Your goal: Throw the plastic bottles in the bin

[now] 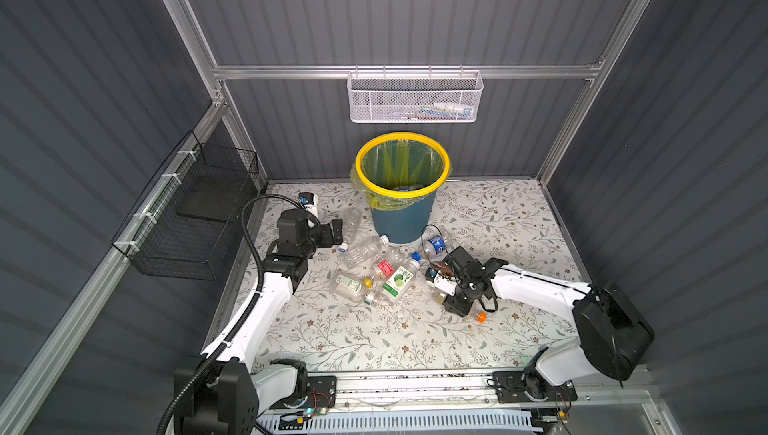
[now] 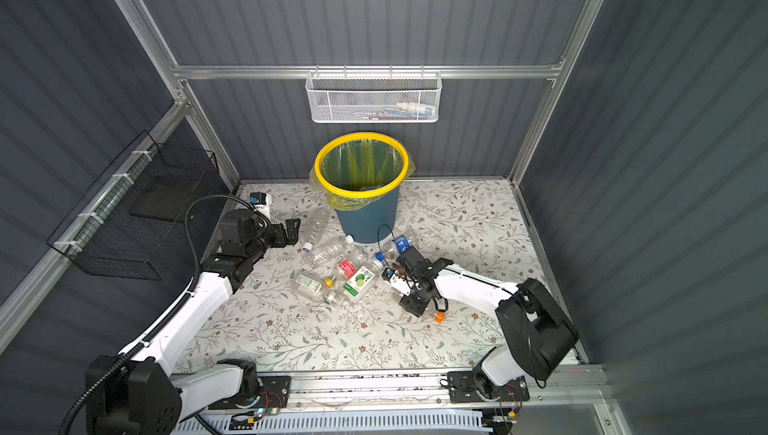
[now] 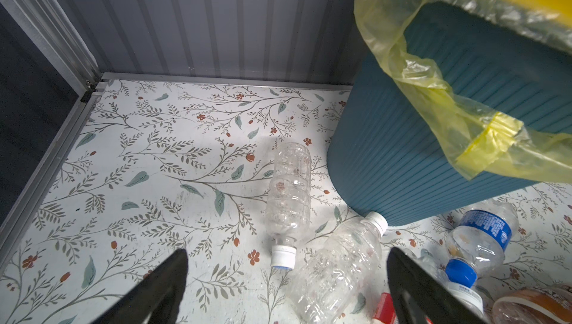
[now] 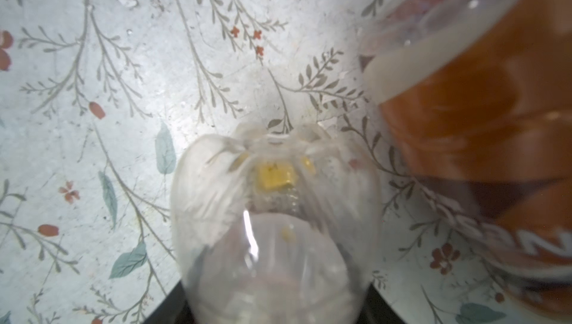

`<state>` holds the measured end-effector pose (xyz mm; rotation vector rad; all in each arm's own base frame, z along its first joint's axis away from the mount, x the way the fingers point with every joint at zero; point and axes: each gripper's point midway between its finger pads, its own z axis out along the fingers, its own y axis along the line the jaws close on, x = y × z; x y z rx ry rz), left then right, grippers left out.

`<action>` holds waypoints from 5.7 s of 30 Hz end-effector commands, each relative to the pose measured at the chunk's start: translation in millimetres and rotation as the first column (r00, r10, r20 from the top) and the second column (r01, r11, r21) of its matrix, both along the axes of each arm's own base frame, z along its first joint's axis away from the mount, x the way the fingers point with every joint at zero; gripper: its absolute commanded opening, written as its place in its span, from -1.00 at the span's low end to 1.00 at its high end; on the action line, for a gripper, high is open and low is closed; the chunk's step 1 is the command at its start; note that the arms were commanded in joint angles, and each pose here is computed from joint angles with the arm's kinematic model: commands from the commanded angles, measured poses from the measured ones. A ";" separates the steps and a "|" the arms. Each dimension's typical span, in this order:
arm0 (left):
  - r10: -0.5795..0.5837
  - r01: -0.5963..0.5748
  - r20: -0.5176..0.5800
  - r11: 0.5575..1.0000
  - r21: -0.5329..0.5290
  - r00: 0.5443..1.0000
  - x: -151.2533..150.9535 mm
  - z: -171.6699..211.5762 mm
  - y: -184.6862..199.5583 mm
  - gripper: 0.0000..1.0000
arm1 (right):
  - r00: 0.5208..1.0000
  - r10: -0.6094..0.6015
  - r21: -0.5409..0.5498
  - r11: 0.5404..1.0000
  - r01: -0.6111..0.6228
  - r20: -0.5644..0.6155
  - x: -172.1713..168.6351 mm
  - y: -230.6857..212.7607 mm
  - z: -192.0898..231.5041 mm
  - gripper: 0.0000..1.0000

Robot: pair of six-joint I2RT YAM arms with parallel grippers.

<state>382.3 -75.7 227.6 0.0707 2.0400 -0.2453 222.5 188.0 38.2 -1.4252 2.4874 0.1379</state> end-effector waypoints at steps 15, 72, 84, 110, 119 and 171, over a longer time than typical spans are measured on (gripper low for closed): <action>-0.010 0.009 -0.011 0.998 -0.057 1.000 -3.4 -3.0 -3.2 0.99 | 0.899 -0.235 0.472 0.881 0.037 0.369 33.8 7.5 149.8 -0.01; -0.601 0.704 -0.366 0.612 0.361 0.710 -122.3 -57.4 -73.4 0.95 | 0.602 -0.711 0.841 0.528 0.116 0.363 180.0 -54.3 357.2 0.98; -0.534 0.847 -0.659 0.294 0.442 0.529 -120.3 -112.0 -57.6 0.98 | 0.604 -0.762 0.861 0.450 0.236 0.232 148.2 -89.7 277.8 0.98; -0.488 0.932 -0.794 0.214 0.292 0.361 -135.5 -184.4 -65.7 0.83 | 0.612 -0.784 0.857 0.380 0.348 0.099 160.7 -95.4 215.1 0.97; -0.529 0.949 -0.788 0.185 0.255 0.315 -160.2 -191.3 -73.2 0.30 | 0.579 -0.806 0.857 0.378 0.349 0.120 158.7 -104.3 216.7 0.96; -0.389 0.147 0.746 0.917 0.371 0.540 -145.5 236.2 -67.1 0.31 | 0.475 -0.872 0.837 0.168 0.521 -0.121 144.1 -114.5 188.1 0.85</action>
